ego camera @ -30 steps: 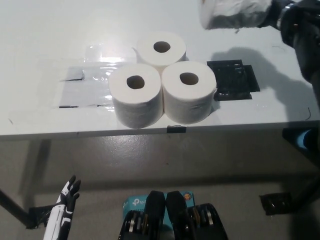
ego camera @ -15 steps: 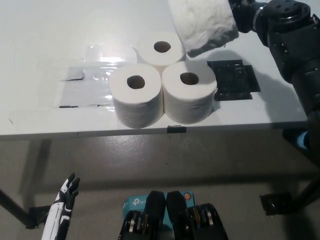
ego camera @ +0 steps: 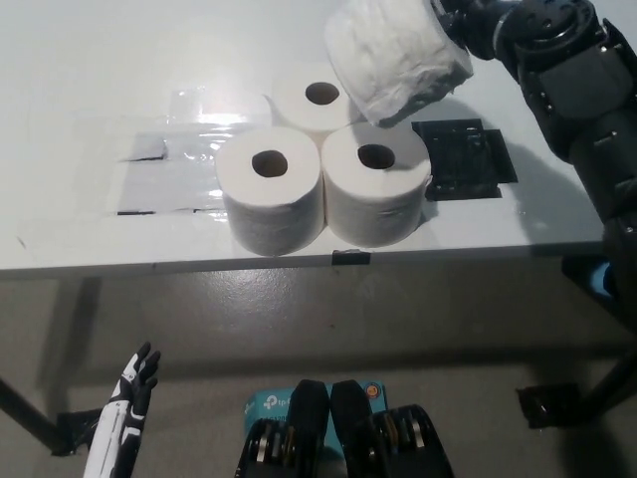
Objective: A few rolls of toilet paper are kept infront of the robot and the robot uses its right hand to lift one of the rolls and and places it on top of the other rolls to stack it.
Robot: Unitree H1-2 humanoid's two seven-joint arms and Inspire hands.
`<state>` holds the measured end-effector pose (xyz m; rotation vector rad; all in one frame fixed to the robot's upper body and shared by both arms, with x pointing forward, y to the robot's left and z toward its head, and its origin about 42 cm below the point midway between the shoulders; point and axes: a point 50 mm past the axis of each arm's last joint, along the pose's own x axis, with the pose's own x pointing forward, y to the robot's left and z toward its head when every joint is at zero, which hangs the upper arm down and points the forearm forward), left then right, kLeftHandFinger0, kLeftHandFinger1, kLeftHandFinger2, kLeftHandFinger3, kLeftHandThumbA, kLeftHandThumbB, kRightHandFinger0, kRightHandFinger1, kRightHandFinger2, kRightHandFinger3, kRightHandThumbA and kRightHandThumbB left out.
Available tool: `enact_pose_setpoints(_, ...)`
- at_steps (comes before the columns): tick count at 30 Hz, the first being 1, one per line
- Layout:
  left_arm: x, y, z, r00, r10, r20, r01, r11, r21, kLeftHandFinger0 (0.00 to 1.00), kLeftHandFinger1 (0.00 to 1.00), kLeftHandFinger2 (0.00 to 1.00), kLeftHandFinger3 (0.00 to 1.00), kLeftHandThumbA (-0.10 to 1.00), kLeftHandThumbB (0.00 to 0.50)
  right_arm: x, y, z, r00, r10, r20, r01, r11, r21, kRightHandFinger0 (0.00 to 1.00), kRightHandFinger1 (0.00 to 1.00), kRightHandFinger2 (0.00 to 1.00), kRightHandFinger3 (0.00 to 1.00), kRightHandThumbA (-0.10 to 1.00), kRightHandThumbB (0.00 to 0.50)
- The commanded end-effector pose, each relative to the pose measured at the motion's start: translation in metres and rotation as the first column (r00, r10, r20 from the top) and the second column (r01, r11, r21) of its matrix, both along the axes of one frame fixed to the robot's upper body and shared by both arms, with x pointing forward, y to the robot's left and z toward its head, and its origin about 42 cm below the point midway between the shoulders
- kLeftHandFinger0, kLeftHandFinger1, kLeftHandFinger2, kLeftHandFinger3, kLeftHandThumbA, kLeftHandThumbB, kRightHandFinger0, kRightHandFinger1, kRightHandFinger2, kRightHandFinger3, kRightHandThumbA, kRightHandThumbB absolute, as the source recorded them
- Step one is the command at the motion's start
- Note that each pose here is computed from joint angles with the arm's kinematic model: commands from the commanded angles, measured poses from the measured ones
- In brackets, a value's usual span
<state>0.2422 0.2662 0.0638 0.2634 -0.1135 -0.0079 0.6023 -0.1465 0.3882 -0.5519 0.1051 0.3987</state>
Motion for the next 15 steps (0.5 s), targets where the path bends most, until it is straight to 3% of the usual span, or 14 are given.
enact_pose_setpoints(1, 0.004, 0.0, 0.013, 0.997, -0.02, 0.074, 0.019, 1.0, 0.025, 1.0, 1.0, 1.0, 1.0, 1.0, 0.246, -0.001, 0.027, 0.059, 0.985, 0.047, 0.169, -0.043, 0.999, -0.024, 0.0, 0.02, 0.16, 0.02, 0.75, 0.071)
enact_pose_setpoints(5, 0.006, 0.0, 0.014, 0.996, -0.019, 0.082, 0.017, 1.0, 0.026, 1.0, 1.0, 1.0, 1.0, 1.0, 0.249, -0.002, 0.036, 0.056, 0.985, 0.061, 0.159, -0.055, 0.998, -0.042, 0.0, 0.03, 0.19, 0.04, 0.76, 0.076)
enact_pose_setpoints(6, 0.006, 0.001, 0.015, 0.997, -0.019, 0.081, 0.016, 0.999, 0.029, 1.0, 1.0, 1.0, 1.0, 1.0, 0.258, -0.002, 0.037, 0.056, 0.986, 0.062, 0.157, -0.054, 0.997, -0.054, 0.0, 0.04, 0.27, 0.08, 0.78, 0.076)
enact_pose_setpoints(8, 0.007, 0.0, 0.015, 0.996, -0.022, 0.082, 0.02, 0.999, 0.031, 1.0, 1.0, 1.0, 1.0, 1.0, 0.262, -0.002, 0.04, 0.055, 0.986, 0.057, 0.155, -0.049, 0.997, -0.058, 0.0, 0.15, 0.45, 0.3, 0.76, 0.075)
enact_pose_setpoints(9, 0.007, 0.0, 0.015, 0.996, -0.023, 0.081, 0.02, 0.999, 0.033, 1.0, 1.0, 1.0, 1.0, 1.0, 0.257, -0.002, 0.041, 0.053, 0.987, 0.058, 0.15, -0.051, 0.997, -0.051, 0.0, 0.18, 0.51, 0.44, 0.74, 0.071)
enact_pose_setpoints(10, 0.007, -0.001, 0.016, 0.996, -0.027, 0.08, 0.024, 0.999, 0.042, 1.0, 1.0, 1.0, 1.0, 1.0, 0.249, -0.003, 0.043, 0.052, 0.988, 0.063, 0.143, -0.057, 0.997, -0.047, 0.0, 0.21, 0.55, 0.52, 0.72, 0.064)
enact_pose_setpoints(13, 0.007, -0.001, 0.017, 0.996, -0.03, 0.083, 0.026, 0.998, 0.053, 1.0, 1.0, 1.0, 1.0, 1.0, 0.246, -0.003, 0.047, 0.049, 0.985, 0.086, 0.152, -0.065, 0.988, -0.143, 0.0, 0.23, 0.55, 0.47, 0.76, 0.069)
enact_pose_setpoints(15, 0.007, -0.002, 0.018, 0.996, -0.031, 0.088, 0.026, 0.998, 0.059, 1.0, 1.0, 1.0, 1.0, 1.0, 0.239, -0.003, 0.048, 0.048, 0.983, 0.09, 0.16, -0.064, 0.984, -0.164, 0.0, 0.23, 0.54, 0.45, 0.71, 0.067)
